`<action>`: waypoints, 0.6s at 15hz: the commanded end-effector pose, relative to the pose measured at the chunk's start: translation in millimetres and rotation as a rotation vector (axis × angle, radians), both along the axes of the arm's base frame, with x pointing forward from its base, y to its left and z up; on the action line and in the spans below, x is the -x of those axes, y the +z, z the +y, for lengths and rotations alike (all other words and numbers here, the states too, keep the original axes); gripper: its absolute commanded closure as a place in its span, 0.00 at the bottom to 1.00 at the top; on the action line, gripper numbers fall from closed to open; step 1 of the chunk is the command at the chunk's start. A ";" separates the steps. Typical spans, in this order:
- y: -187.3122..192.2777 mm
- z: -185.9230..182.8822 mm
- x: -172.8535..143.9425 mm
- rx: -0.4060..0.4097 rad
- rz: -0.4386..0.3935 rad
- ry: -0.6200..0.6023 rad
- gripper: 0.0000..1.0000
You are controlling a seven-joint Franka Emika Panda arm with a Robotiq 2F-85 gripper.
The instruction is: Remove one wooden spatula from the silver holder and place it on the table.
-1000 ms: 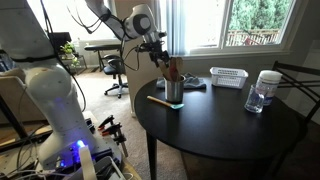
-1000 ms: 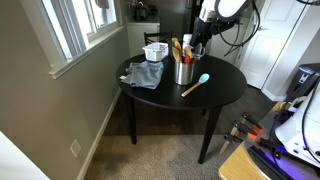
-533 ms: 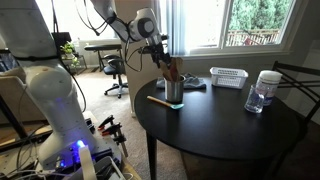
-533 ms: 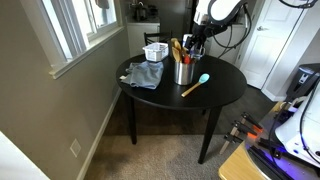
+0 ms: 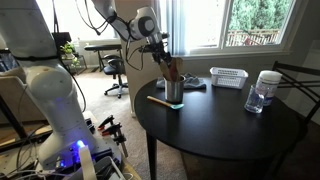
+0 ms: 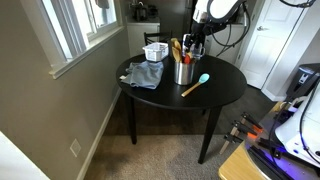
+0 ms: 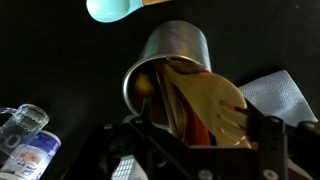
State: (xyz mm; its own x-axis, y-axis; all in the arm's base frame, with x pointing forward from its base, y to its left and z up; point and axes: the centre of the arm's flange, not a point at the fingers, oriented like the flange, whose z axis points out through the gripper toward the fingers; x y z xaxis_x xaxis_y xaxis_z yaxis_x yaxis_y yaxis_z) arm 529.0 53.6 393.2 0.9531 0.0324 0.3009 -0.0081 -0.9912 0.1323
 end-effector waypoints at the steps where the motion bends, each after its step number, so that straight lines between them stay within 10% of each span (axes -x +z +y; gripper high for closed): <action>1: 1.0 -3.4 0.6 -0.002 -0.015 -0.003 0.47; 9: 20.9 -9.8 13.6 0.020 -0.021 -0.024 0.95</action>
State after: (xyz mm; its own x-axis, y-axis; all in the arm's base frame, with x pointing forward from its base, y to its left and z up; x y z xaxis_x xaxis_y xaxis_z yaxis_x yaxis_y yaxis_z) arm 528.8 45.8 399.5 0.9501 0.0192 0.3114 -0.0235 -0.9909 0.1327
